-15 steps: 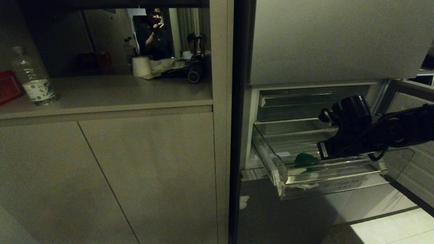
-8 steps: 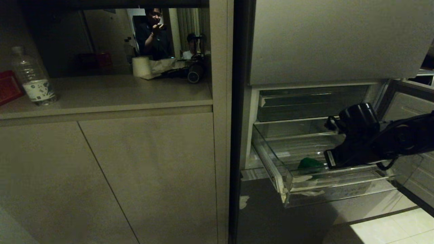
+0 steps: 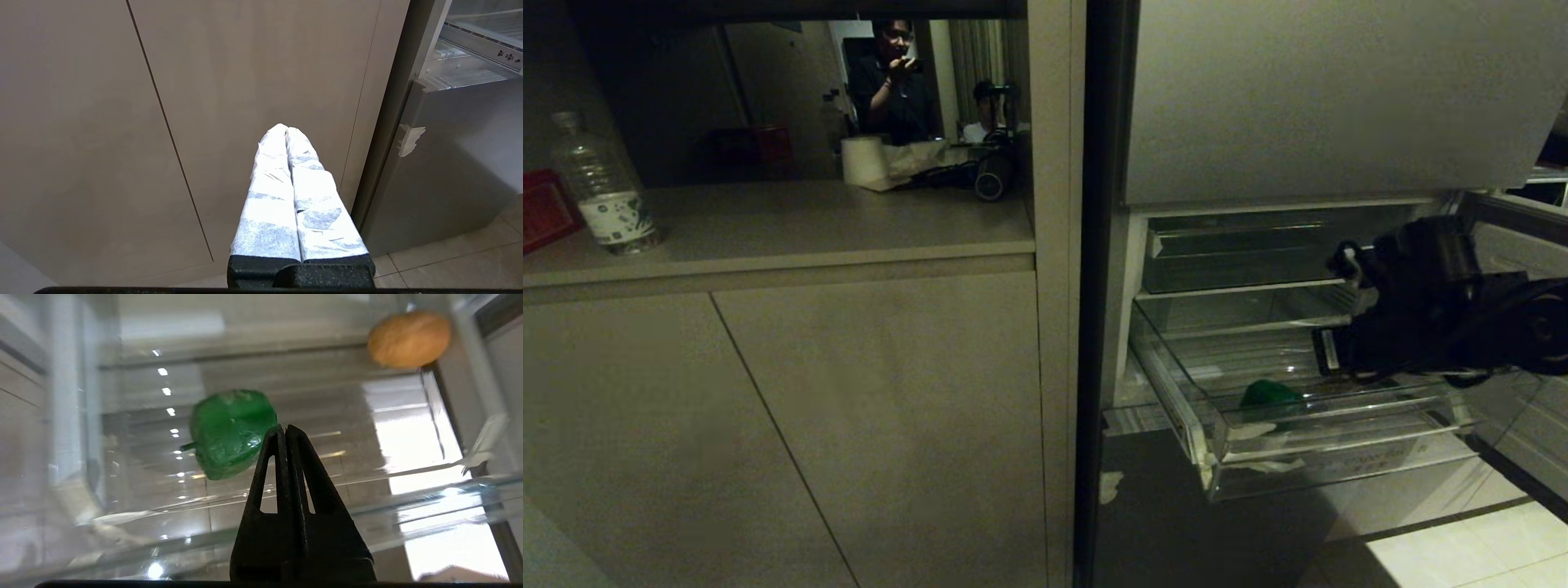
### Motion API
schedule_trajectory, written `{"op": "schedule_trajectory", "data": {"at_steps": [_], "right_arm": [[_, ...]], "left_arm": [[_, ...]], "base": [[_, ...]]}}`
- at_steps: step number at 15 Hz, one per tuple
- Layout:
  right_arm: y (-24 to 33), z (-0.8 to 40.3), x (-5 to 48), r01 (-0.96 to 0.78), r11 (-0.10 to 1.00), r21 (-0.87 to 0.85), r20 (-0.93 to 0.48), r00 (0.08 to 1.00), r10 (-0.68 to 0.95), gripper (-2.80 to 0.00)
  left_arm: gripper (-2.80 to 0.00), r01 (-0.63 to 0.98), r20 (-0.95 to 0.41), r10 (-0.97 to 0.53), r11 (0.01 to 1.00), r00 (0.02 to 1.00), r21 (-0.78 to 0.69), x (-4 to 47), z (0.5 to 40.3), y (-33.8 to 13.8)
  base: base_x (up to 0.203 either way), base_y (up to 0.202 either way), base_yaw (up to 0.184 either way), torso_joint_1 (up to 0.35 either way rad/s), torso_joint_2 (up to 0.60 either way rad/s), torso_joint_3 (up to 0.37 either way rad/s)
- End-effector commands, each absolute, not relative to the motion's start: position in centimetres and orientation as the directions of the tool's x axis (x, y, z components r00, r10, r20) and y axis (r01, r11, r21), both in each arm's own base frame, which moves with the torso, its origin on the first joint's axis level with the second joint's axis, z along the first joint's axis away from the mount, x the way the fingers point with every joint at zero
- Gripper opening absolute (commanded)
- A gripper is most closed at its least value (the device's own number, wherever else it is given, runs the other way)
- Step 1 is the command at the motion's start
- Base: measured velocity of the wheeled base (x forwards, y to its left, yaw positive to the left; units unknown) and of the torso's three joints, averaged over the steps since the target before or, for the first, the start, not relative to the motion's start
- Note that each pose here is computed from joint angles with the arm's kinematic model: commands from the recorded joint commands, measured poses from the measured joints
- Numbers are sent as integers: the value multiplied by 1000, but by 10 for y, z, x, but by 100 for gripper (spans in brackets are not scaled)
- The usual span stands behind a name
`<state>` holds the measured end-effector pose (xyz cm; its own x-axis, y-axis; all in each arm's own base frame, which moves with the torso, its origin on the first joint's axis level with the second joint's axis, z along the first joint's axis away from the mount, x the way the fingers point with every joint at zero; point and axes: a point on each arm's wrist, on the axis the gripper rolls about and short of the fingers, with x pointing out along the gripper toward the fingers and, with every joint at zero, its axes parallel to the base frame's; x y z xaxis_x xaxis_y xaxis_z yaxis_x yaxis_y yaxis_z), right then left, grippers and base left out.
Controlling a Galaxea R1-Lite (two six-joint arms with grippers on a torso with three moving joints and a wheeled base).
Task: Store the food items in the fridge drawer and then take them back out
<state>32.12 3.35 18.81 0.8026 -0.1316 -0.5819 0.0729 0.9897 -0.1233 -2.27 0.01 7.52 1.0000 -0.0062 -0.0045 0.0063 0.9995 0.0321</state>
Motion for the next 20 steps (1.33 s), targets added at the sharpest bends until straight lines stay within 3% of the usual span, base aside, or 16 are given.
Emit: {"op": "schedule_trajectory", "data": {"at_steps": [1, 5, 8, 20], "right_arm": [[30, 210, 294, 76, 991, -107, -524, 843, -121, -280], [22, 213, 238, 60, 994, -87, -509, 855, -96, -280], [22, 209, 226, 3, 999, -54, -521, 853, -30, -280], [31, 161, 315, -17, 998, -62, -658, 752, -28, -280]], "left_arm": [[-280, 6, -6, -6, 999, 1000, 32, -23, 75, 0], [-280, 6, -5, -6, 999, 1000, 32, -23, 75, 0], [-280, 6, -6, -6, 999, 1000, 32, -23, 75, 0], [-280, 6, -5, -6, 999, 1000, 32, -23, 75, 0]], "base": [[0, 0, 0, 0, 0, 0], [0, 0, 0, 0, 0, 0], [0, 0, 0, 0, 0, 0], [0, 0, 0, 157, -341, -191]]}}
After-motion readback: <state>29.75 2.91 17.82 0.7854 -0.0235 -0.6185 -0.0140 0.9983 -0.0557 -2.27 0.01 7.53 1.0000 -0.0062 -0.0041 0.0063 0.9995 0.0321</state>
